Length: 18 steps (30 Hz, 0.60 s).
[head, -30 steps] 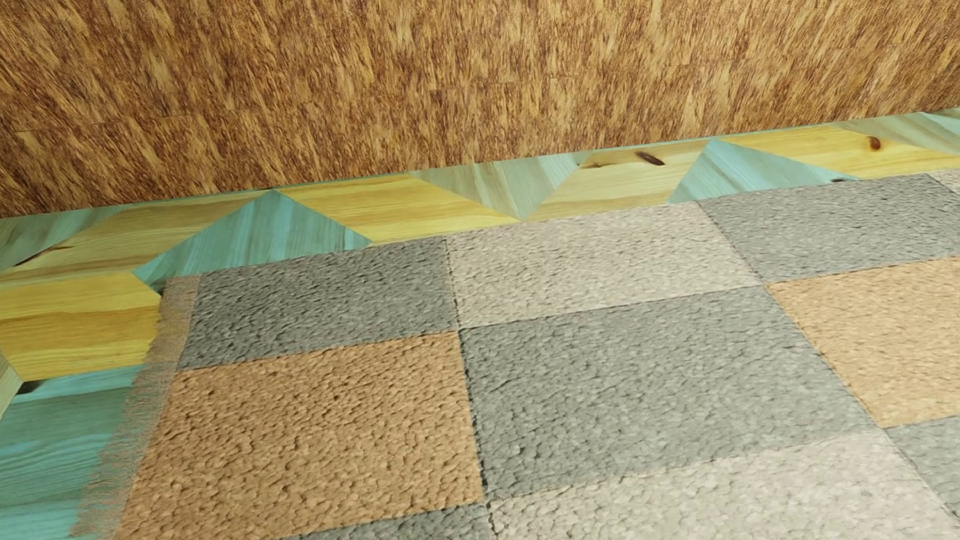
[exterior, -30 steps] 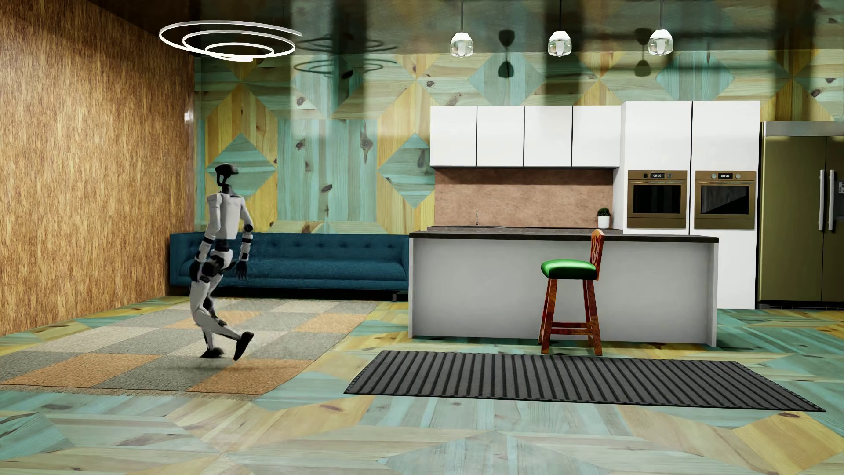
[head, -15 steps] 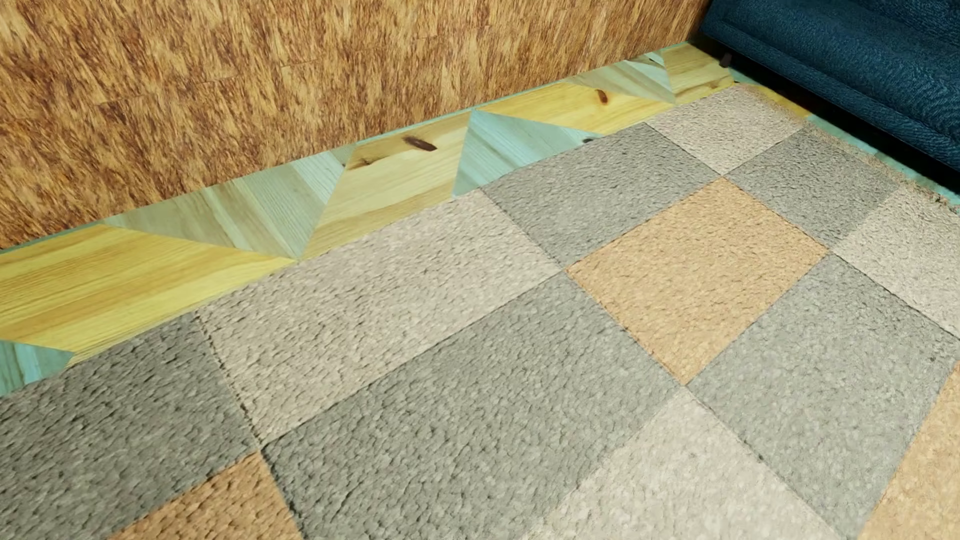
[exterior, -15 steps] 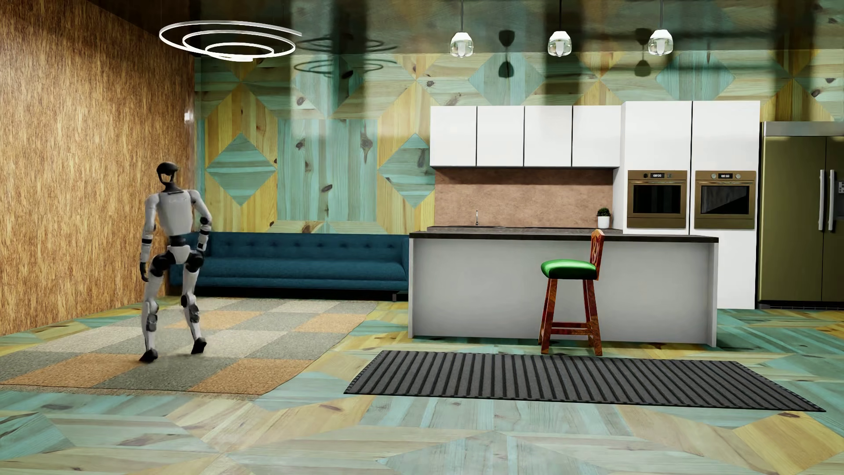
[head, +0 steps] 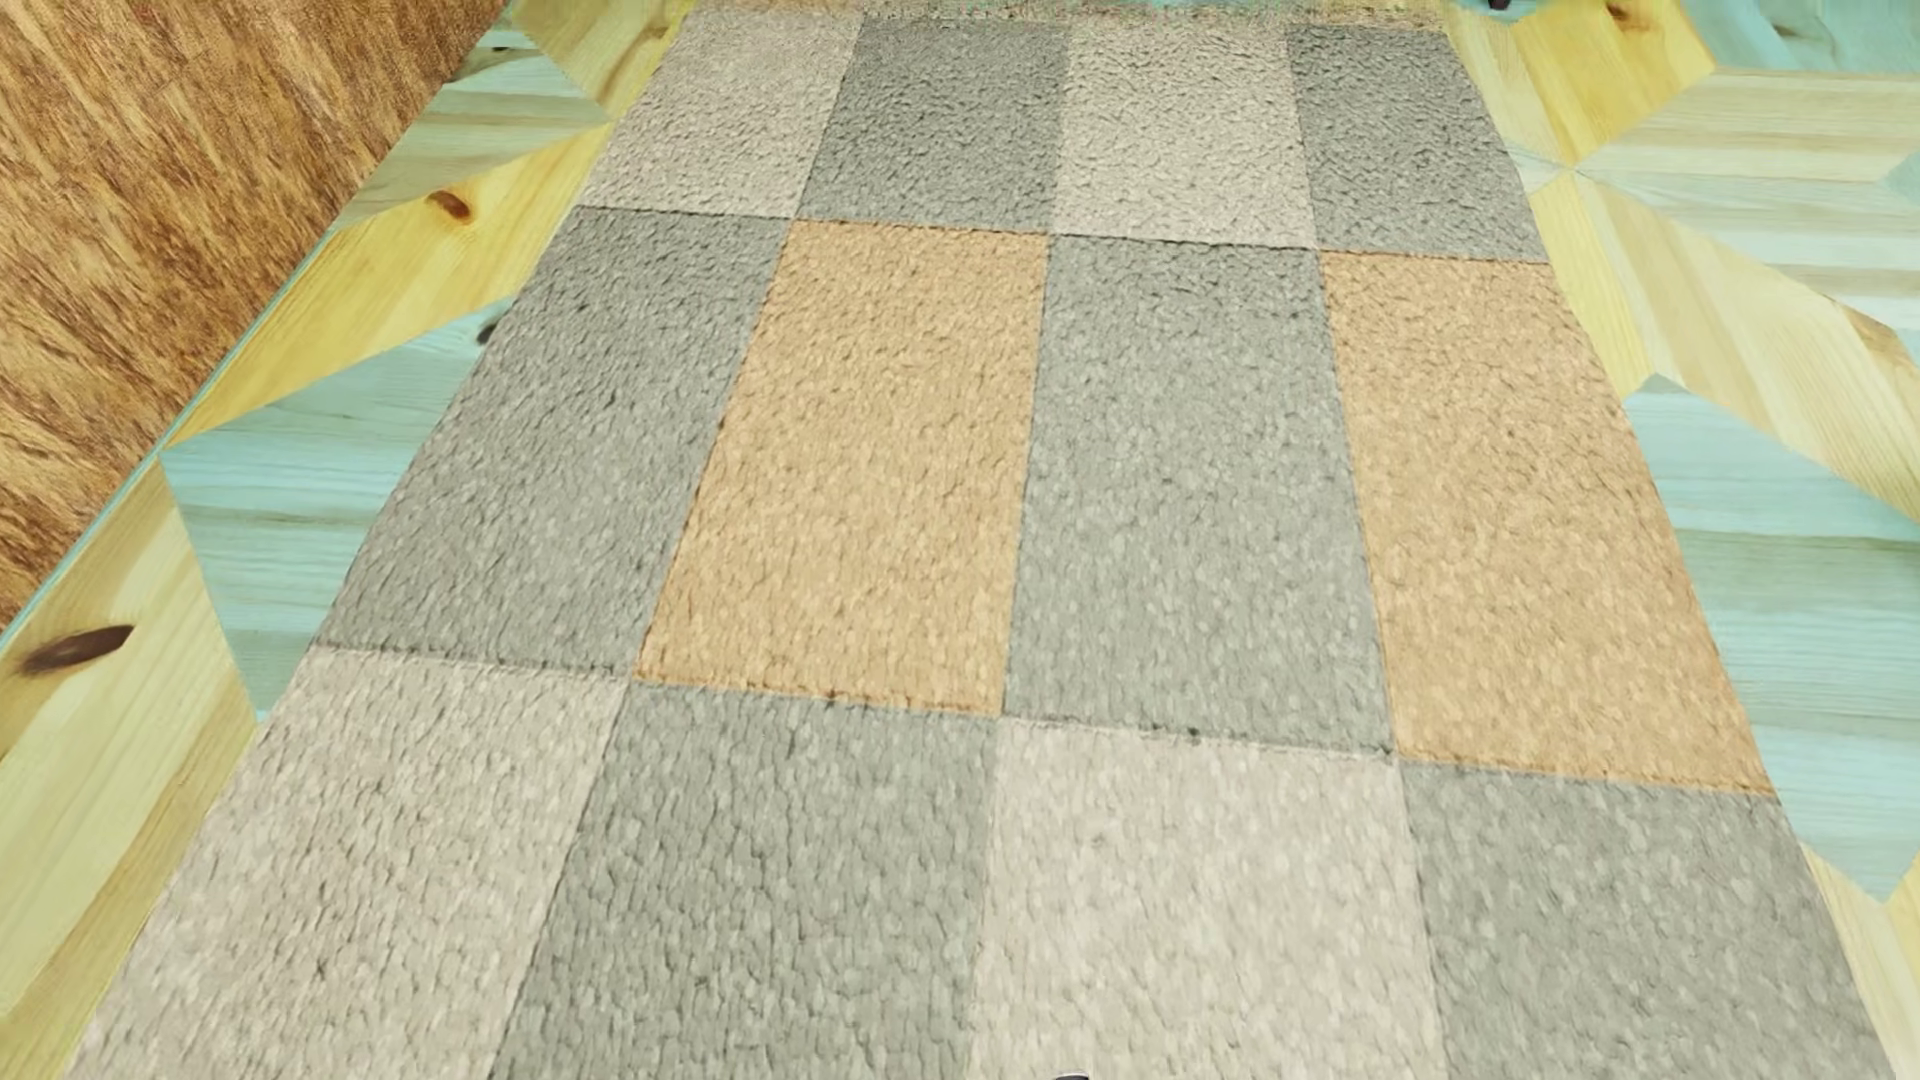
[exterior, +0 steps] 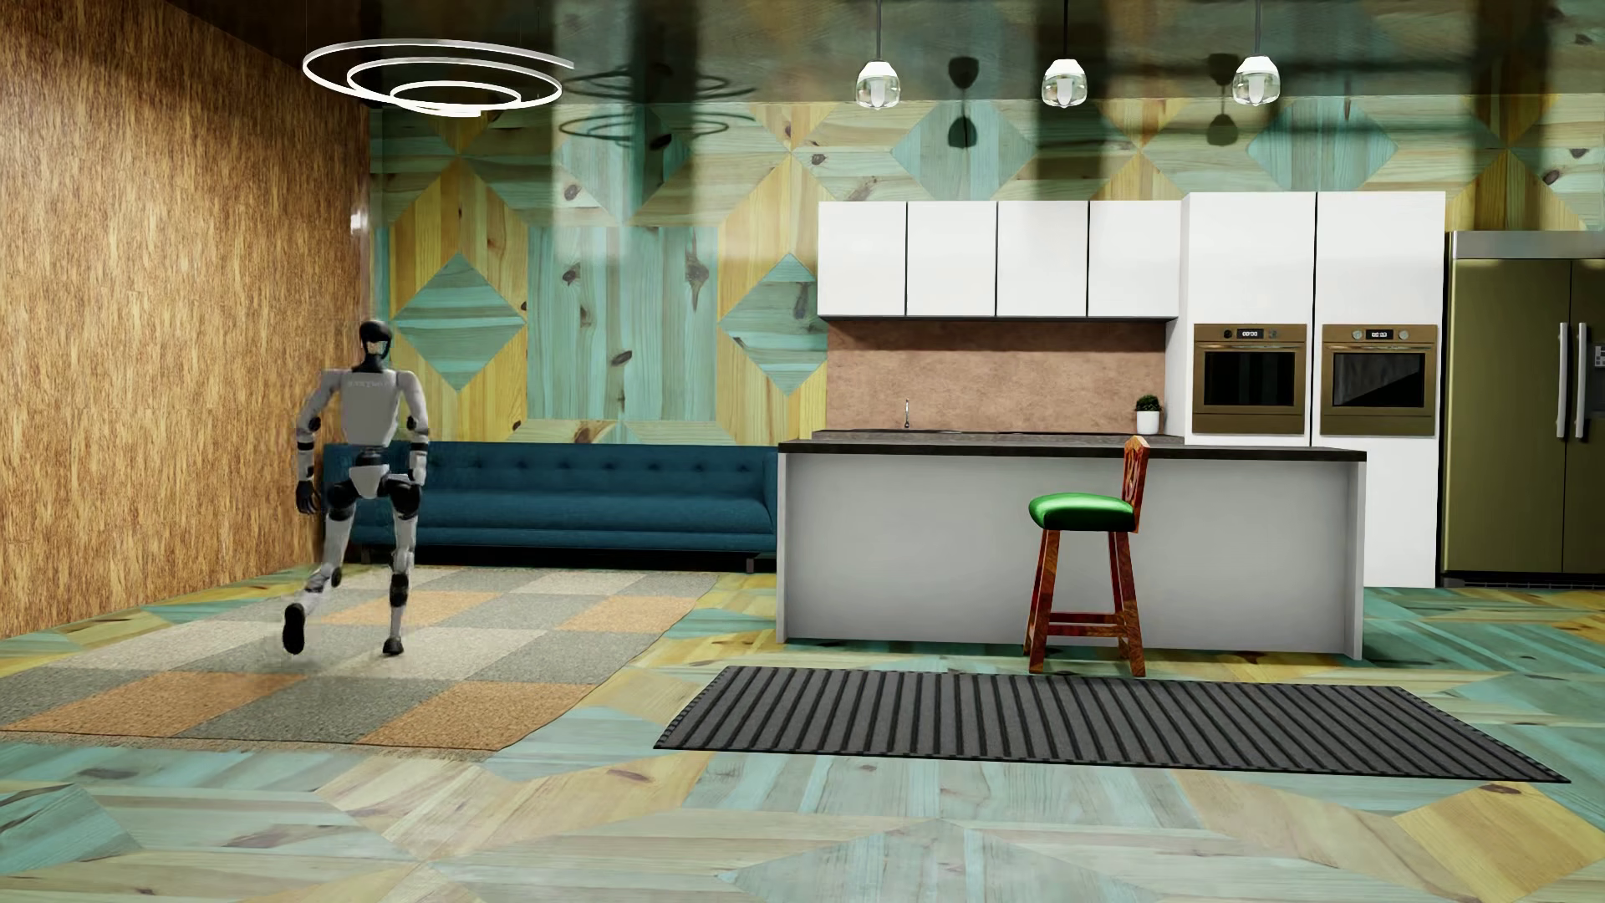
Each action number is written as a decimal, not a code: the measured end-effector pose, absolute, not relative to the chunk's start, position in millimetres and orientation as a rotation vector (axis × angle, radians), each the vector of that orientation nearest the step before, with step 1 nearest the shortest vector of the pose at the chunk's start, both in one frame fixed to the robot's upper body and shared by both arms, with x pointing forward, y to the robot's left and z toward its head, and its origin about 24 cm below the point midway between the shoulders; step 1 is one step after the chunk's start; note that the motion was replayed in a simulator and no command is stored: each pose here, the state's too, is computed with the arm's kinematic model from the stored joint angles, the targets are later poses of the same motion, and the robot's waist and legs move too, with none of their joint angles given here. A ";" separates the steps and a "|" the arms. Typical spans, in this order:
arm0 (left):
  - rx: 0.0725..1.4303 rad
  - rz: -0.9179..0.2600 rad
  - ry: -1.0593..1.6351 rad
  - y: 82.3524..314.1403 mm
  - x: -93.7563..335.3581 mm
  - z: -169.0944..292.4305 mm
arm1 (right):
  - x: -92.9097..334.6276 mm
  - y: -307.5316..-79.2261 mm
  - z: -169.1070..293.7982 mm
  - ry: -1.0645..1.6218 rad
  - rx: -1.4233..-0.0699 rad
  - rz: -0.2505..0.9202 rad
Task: Walk towards sofa
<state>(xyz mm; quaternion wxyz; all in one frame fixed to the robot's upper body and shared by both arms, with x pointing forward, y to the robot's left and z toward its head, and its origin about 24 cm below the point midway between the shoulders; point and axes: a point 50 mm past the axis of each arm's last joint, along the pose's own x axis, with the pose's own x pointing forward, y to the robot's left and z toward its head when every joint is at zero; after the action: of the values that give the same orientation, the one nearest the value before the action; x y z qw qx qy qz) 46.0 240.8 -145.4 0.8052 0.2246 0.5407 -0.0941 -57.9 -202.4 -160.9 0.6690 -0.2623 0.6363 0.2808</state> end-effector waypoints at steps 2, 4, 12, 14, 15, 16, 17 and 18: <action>0.479 -0.247 1.239 235.2 16.2 -150.5 | -4.1 -197.5 -161.0 1.274 -0.581 0.576; 0.482 -0.291 1.329 232.3 -15.6 -152.9 | 55.8 -199.7 -150.0 1.094 -0.552 0.464; 0.488 -0.348 1.553 233.4 -86.6 -150.3 | 175.9 -211.2 -91.7 0.681 -0.488 0.233; 0.471 -0.328 1.507 227.7 -67.6 -155.7 | 145.4 -210.0 -113.4 0.807 -0.501 0.277; 0.452 -0.321 1.445 221.3 -51.1 -157.3 | 129.8 -204.5 -124.9 0.873 -0.519 0.329; 0.436 -0.311 1.367 215.7 -28.7 -157.8 | 107.1 -201.4 -137.2 0.957 -0.534 0.377; 0.413 -0.291 1.264 209.1 1.0 -156.1 | 83.6 -203.7 -143.4 1.024 -0.523 0.380; 0.398 -0.297 1.165 200.1 26.7 -151.8 | 55.8 -209.3 -148.0 1.101 -0.504 0.364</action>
<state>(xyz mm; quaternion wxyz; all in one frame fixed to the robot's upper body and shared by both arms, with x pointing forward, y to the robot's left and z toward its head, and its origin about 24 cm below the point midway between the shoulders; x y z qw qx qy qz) 26.7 200.1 -151.8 0.8061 0.1859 0.5445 -0.1387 55.8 -209.3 -148.0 0.8067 -0.2356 0.5145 0.1701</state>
